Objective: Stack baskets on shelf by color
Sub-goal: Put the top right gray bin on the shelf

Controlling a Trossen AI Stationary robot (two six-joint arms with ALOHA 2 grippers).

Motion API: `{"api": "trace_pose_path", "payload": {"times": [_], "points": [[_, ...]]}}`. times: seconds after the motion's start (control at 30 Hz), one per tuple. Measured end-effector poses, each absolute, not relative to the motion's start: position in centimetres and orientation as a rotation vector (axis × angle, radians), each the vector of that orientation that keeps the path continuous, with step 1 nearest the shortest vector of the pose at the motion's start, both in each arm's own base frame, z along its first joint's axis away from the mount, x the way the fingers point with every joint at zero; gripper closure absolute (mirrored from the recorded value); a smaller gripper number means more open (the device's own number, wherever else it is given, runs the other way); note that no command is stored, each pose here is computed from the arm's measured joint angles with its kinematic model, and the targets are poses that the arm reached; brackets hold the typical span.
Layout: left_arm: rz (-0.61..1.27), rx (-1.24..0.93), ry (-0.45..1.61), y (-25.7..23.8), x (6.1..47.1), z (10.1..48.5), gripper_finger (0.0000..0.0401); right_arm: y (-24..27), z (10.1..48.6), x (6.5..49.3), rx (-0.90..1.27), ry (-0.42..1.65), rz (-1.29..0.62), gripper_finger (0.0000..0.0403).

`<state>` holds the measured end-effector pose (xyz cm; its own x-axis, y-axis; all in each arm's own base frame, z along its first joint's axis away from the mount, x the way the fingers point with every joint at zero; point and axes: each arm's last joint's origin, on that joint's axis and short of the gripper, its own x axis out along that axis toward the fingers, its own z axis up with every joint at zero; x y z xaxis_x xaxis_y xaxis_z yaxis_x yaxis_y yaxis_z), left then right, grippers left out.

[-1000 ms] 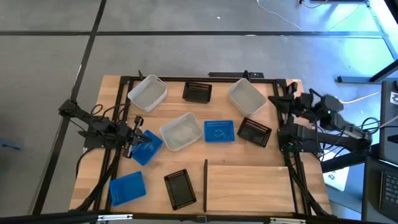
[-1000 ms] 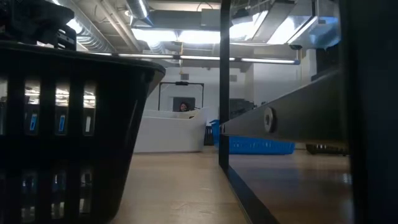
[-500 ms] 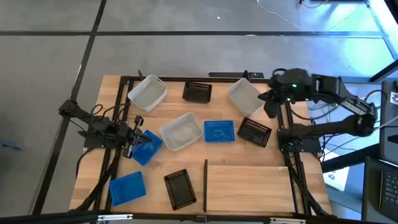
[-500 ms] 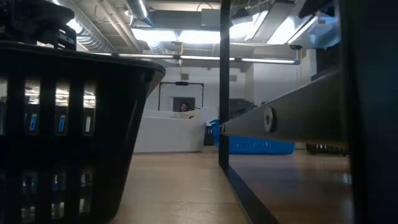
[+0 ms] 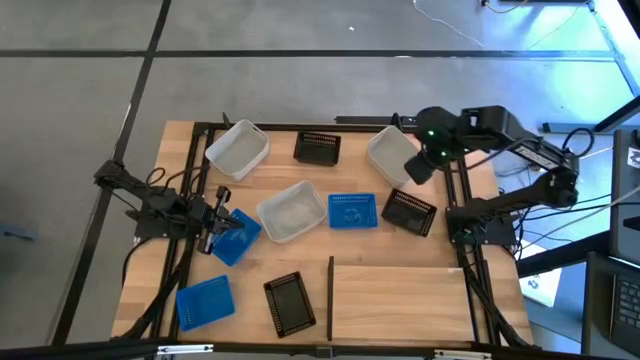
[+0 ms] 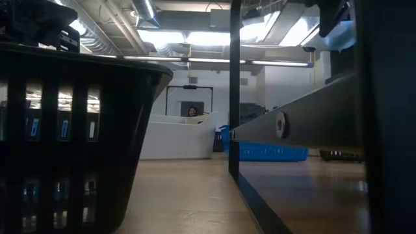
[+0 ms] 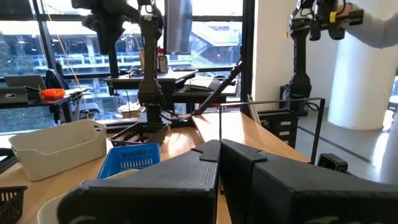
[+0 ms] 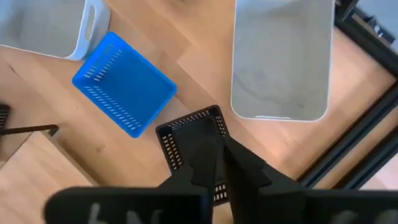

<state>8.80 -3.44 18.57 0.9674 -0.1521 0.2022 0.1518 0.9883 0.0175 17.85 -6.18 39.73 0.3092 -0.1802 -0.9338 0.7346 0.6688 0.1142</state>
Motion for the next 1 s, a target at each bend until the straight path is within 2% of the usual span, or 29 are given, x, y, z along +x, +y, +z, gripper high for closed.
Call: {"api": "trace_pose_path", "payload": {"times": [0.23,0.4,0.57,0.77,1.0], "points": [[-0.154,0.002,-0.205,-3.4,8.8,18.6,0.0401,-7.7,38.7,18.9,0.556,1.198,-0.529,0.0297],[-0.154,0.002,-0.205,-3.4,8.8,18.6,0.0401,-8.5,37.7,19.8,0.339,1.318,-0.341,0.026],[-0.154,0.002,-0.205,-3.4,8.8,18.6,0.0401,-9.2,35.6,20.0,0.151,1.436,-0.153,0.0257],[-0.154,0.002,-0.205,-3.4,8.8,18.6,0.0401,-9.7,31.5,19.3,0.035,1.548,0.058,0.0268],[-0.154,0.002,-0.205,-3.4,8.8,18.6,0.0401,-10.4,26.5,19.8,-0.143,1.514,0.187,0.0271]]}}
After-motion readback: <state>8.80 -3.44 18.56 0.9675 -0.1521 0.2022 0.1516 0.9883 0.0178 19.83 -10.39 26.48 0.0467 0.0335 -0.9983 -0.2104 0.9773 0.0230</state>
